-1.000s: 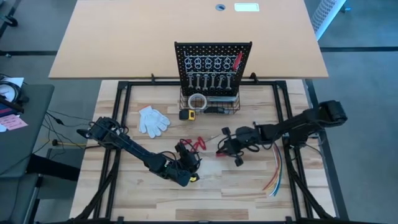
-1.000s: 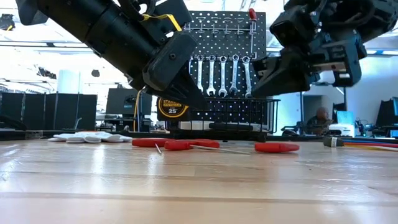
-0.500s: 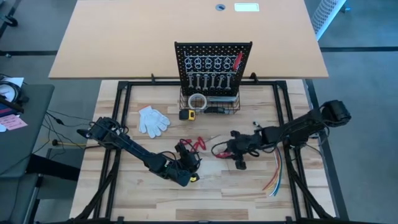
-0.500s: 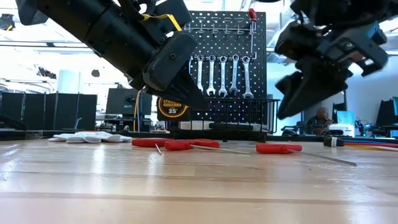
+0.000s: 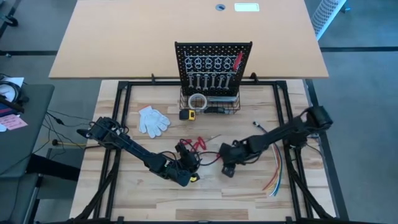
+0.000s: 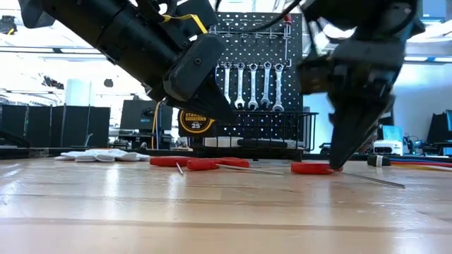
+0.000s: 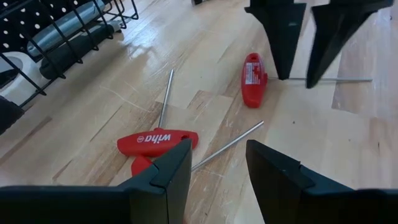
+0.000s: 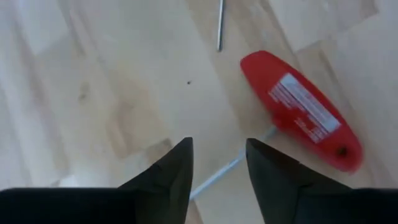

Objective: Hang tools onto peg board
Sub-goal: Hang the red allen wrench on the peg board

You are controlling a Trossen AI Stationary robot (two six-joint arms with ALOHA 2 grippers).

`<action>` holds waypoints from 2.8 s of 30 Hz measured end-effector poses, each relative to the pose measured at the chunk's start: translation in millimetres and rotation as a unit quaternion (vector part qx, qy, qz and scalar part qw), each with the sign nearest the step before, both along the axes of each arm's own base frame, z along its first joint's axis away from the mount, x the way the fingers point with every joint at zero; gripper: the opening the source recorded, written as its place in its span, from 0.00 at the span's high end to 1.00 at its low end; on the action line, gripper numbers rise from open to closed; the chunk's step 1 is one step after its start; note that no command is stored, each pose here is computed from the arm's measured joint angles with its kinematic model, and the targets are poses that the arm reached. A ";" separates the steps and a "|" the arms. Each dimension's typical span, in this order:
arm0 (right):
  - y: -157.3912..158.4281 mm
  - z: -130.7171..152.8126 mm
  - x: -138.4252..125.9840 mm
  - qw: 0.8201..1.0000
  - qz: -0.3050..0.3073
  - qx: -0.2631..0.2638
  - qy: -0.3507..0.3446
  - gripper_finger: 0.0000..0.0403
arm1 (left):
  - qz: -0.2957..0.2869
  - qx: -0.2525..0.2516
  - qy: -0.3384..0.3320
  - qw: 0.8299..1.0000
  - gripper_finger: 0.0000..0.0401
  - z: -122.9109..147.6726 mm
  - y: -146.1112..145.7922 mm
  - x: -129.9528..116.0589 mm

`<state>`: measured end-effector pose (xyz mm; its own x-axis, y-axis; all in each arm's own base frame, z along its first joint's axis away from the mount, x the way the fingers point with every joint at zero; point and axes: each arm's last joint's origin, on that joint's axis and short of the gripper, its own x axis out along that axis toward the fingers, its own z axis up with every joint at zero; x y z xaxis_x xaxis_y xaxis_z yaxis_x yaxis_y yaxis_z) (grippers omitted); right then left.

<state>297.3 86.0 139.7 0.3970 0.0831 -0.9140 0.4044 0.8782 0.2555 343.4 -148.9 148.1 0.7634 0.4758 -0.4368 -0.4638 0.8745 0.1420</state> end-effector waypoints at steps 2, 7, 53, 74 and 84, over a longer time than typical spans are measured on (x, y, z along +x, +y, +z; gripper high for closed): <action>-0.2 -4.2 7.1 0.999 -0.002 -0.013 0.033 0.67 | 0.000 0.000 0.001 1.000 0.63 -0.1 -0.1 -0.1; 1.4 -16.1 22.3 0.997 0.014 -0.046 0.055 0.74 | 0.000 0.000 0.001 1.000 0.63 -0.3 0.0 -0.3; -4.5 -6.0 17.8 0.981 0.027 -0.181 0.065 0.65 | 0.001 -0.001 0.002 1.000 0.63 -0.4 0.1 -0.3; -24.1 -19.8 6.4 0.955 0.211 -0.201 -0.053 0.99 | -0.004 -0.002 0.005 1.000 0.63 -0.9 -0.9 -1.0; -45.0 -26.3 -41.0 0.940 0.222 -0.103 -0.239 1.00 | -0.020 0.007 -0.007 1.000 0.63 3.0 -3.1 2.0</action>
